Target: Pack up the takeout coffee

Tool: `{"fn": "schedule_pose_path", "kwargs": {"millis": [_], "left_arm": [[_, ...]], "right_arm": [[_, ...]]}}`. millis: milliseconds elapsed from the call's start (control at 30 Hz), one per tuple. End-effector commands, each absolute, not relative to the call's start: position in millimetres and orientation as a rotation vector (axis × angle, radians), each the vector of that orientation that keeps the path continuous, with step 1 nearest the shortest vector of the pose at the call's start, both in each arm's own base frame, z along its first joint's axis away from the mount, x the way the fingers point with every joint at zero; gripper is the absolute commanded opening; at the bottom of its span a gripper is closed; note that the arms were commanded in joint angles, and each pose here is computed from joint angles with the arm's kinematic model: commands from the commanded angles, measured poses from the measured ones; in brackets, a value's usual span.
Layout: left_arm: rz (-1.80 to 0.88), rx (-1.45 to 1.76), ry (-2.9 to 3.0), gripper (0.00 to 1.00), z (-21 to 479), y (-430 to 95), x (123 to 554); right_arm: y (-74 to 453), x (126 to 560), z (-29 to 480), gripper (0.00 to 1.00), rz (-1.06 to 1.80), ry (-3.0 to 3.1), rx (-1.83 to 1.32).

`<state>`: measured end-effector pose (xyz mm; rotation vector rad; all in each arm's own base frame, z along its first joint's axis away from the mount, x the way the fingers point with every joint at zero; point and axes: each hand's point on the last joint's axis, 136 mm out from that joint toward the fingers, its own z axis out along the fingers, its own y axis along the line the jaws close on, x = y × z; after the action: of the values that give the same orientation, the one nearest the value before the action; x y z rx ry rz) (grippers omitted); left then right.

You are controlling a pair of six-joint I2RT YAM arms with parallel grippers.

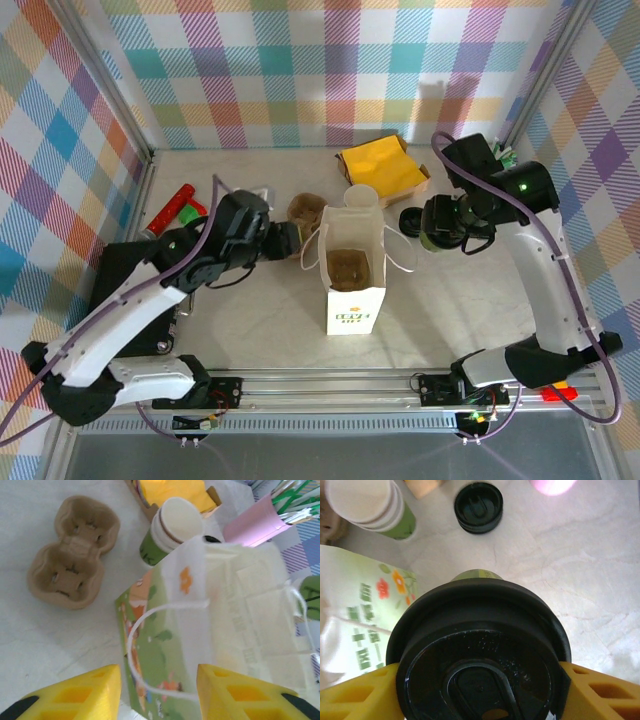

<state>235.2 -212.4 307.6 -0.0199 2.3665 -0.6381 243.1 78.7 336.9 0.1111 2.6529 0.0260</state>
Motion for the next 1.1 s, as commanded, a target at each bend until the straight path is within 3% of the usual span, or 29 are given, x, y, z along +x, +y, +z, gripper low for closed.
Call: {"fn": "schedule_pose_path", "kwargs": {"millis": [0, 433, 1067], "left_arm": [[-0.639, -0.06, 2.383, 0.4, 287.8, -202.6, 226.9], [-0.608, -0.003, 2.412, 0.36, 238.0, -184.2, 189.3], [-0.662, 0.151, 2.48, 0.27, 164.7, -229.1, 148.4]], "right_arm": [[66.3, 209.7, 341.0, 0.57, -0.056, 2.722, 0.137], [119.4, 203.5, 376.5, 0.55, 0.177, 2.63, -0.012], [210.2, 167.4, 331.8, 0.54, 0.103, 2.745, -0.277]]}}
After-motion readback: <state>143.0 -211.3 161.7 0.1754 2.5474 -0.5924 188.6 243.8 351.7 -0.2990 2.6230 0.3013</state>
